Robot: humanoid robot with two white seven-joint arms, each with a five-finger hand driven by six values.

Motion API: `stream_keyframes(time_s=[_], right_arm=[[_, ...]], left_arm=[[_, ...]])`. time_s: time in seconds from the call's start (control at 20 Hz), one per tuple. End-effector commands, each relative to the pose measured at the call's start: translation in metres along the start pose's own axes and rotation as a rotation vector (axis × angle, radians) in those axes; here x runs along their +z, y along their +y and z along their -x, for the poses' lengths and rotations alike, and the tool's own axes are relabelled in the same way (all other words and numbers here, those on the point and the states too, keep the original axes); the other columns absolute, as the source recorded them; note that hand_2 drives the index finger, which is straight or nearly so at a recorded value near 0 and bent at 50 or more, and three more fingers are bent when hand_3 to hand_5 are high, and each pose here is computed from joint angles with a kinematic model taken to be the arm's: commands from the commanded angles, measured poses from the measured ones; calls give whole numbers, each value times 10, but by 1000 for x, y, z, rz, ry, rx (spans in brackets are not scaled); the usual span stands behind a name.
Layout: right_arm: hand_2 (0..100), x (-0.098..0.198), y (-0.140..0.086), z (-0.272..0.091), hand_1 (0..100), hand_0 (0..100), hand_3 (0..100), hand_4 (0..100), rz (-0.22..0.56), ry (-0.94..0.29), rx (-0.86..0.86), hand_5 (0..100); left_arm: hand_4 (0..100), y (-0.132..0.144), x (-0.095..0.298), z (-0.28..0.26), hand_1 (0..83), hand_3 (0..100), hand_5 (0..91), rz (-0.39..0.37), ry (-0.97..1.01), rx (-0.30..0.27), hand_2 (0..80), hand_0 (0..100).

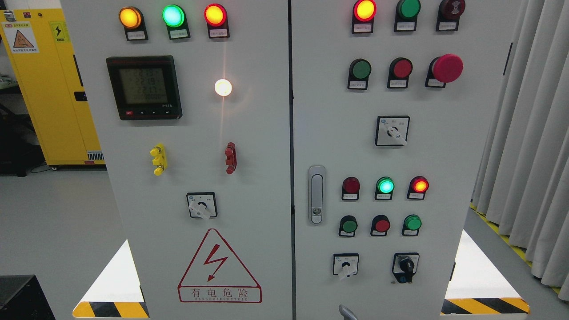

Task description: Press green start button

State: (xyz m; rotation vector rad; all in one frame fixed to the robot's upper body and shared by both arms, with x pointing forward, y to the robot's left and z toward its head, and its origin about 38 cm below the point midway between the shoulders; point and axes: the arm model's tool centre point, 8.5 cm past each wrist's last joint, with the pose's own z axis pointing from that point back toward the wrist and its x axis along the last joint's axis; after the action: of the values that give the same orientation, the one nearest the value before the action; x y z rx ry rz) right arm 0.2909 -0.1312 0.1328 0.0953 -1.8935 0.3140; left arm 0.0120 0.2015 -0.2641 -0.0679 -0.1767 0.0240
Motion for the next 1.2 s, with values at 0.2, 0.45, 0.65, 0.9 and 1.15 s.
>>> stream_keyframes(time_s=[0.2,0.45,0.65,0.9,1.15], right_arm=[[0,0,-2,0,644,536,0,12,4,1,2,0],[0,0,-3,0,644,536,0,13,9,-1,3,0],[0,-1,-6,-1,644,537,0,15,18,-4,7,0],[0,-11,-21,-13,768,485,173,191,43,-46,102,116],[0,-22,-51,-20,881,596,735,880,122,-84,550,897]], left_arm=[[0,0,0,0,556,0,0,0,0,0,0,120],[0,0,0,0,556,0,0,0,0,0,0,120],[0,0,0,0,556,0,0,0,0,0,0,120],[0,0,0,0,556,0,0,0,0,0,0,120],[0,0,0,0,556,0,0,0,0,0,0,120]])
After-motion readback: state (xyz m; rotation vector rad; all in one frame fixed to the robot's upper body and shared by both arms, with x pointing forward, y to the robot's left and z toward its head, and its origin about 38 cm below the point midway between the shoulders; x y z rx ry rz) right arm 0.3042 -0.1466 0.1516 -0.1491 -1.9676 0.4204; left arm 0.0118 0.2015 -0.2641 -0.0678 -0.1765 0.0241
